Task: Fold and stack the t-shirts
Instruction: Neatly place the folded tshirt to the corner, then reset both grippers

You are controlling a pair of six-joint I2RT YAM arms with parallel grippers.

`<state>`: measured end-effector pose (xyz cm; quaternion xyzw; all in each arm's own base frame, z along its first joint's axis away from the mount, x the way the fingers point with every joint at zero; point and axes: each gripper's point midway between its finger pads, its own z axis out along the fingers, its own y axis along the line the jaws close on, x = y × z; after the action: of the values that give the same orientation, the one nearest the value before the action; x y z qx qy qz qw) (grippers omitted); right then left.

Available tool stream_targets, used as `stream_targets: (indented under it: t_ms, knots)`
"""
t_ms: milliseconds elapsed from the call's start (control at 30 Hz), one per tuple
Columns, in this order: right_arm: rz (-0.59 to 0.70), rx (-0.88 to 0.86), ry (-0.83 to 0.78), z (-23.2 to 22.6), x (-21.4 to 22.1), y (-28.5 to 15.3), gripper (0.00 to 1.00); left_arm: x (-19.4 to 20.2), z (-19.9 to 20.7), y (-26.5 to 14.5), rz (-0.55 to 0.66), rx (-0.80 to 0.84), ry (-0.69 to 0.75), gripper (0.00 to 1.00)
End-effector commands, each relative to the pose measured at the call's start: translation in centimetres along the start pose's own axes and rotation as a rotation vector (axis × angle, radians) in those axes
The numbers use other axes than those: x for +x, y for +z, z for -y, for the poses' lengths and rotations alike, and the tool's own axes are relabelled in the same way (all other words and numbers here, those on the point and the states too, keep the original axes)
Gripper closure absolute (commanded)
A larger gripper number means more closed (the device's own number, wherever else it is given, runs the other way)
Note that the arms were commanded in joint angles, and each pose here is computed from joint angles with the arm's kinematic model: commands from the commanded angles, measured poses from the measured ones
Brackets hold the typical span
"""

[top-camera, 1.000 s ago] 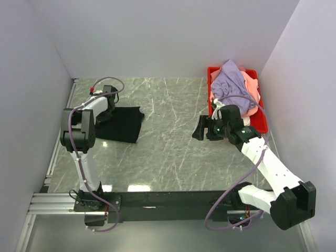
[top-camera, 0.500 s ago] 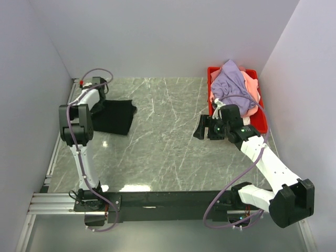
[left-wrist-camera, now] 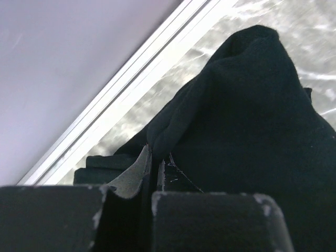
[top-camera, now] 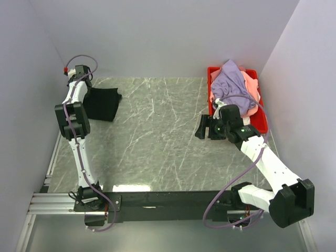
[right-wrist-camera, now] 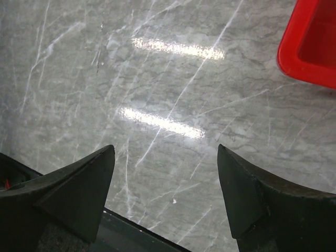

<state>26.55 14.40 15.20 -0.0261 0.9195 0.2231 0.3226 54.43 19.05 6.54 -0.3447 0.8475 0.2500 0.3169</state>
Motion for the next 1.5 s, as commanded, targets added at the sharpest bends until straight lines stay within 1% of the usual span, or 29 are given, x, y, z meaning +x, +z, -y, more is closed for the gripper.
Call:
stream_targets:
  t_ms: [0,133,267,433,467,533,567,633,667,700,767,800,833,867,933,967,1033,1067,1133,1167,1200,1233,1267,1300,1333,1367,1400,1433,1467]
  knots:
    - [0.043,0.038,-0.014,0.8,-0.8,-0.5,0.15,-2.9,0.5,0.5,0.053,0.047,-0.004,1.0]
    - [0.061,0.057,-0.015,0.9,-1.1,-1.0,0.15,-5.0,-0.1,1.1,0.1,0.032,-0.031,1.0]
    - [0.071,0.082,-0.011,1.3,-1.2,-1.5,0.15,-5.7,-1.3,2.0,0.104,0.01,-0.067,1.0]
    - [0.079,0.104,-0.005,1.6,-1.1,-1.9,0.15,-6.0,-0.5,1.8,0.101,0.074,-0.078,1.0]
    - [0.078,0.106,-0.006,1.6,-1.1,-2.1,0.15,-6.2,-0.3,1.6,0.101,0.085,-0.081,0.97]
    - [0.08,0.108,-0.004,1.6,-1.2,-2.3,0.15,-6.7,-0.3,1.0,0.104,0.096,-0.095,0.87]
    - [0.085,0.108,-0.007,1.6,-1.2,-2.5,0.15,-7.3,-0.5,0.3,0.116,0.1,-0.102,0.7]
    - [0.095,0.105,-0.011,1.5,-1.3,-2.7,0.15,-7.6,-0.7,-0.5,0.12,0.1,-0.111,0.61]
    - [0.103,0.103,-0.012,1.4,-1.4,-2.8,0.15,-8.5,-0.8,-1.7,0.136,0.117,-0.122,0.56]
    - [0.106,0.099,-0.013,1.3,-1.5,-2.9,0.15,-8.8,-0.8,-2.3,0.143,0.123,-0.12,0.44]
    - [0.115,0.09,-0.02,1.1,-1.7,-3.2,0.15,-9.9,-1.2,-4.4,0.171,0.12,-0.132,0.36]
    - [0.118,0.085,-0.024,1.0,-1.7,-3.3,0.15,-10.0,-0.6,-5.4,0.181,0.13,-0.122,0.31]
    - [0.119,0.083,-0.025,0.9,-1.7,-3.4,0.15,-10.3,-0.4,-6.3,0.191,0.135,-0.116,0.29]
    - [0.124,0.082,-0.028,0.9,-1.8,-3.6,0.15,-10.8,0.1,-8.3,0.212,0.142,-0.109,0.27]
    - [0.129,0.08,-0.031,0.8,-1.8,-3.8,0.15,-11.2,0.6,-10.5,0.229,0.159,-0.113,0.04]
    - [0.13,0.081,-0.032,0.9,-1.8,-3.9,0.15,-11.6,0.5,-12.4,0.235,0.182,-0.118,0.01]
    - [0.137,0.076,-0.032,0.7,-1.8,-4.0,0.14,-11.3,2.0,-15.1,0.223,0.265,-0.142,0.01]
    - [0.147,0.073,-0.034,0.7,-2.0,-4.1,0.14,-12.1,1.9,-17.9,0.24,0.318,-0.166,0.01]
    - [0.164,0.078,-0.036,0.8,-2.2,-4.2,0.14,-10.4,2.7,-19.6,0.202,0.379,-0.188,0.01]
    - [0.177,0.103,-0.033,1.2,-2.3,-4.3,0.14,-10.7,2.6,-22.9,0.231,0.425,-0.201,0.01]
    - [0.184,0.119,-0.024,1.5,-2.4,-4.3,0.14,-10.3,2.5,-23.9,0.239,0.433,-0.207,0.01]
    - [0.193,0.128,-0.021,1.7,-2.5,-4.4,0.14,-8.7,2.0,-23.5,0.219,0.392,-0.214,0.01]
    - [0.207,0.133,-0.014,1.7,-2.6,-4.6,0.14,-8.1,2.6,-27.0,0.242,0.444,-0.209,0.01]
    - [0.216,0.129,-0.013,1.7,-2.7,-4.8,0.13,-5.9,2.5,-27.1,0.21,0.427,-0.187,0.01]
    - [0.224,0.125,-0.014,1.6,-2.8,-4.9,0.13,-5.0,2.3,-27.9,0.203,0.42,-0.221,0.01]
    - [0.236,0.114,-0.014,1.4,-2.8,-5.0,0.13,-4.3,2.2,-30.9,0.218,0.475,-0.237,0.01]
    - [0.245,0.104,-0.015,1.2,-2.9,-5.2,0.13,-3.2,2.3,-31.9,0.206,0.504,-0.244,0.01]
    - [0.248,0.102,-0.013,1.3,-2.8,-5.1,0.13,-0.5,2.9,-31.7,0.174,0.529,-0.231,0.01]
    - [0.269,0.097,-0.013,1.1,-3.1,-5.4,0.13,0.6,2.9,-35.0,0.18,0.623,-0.229,0.01]
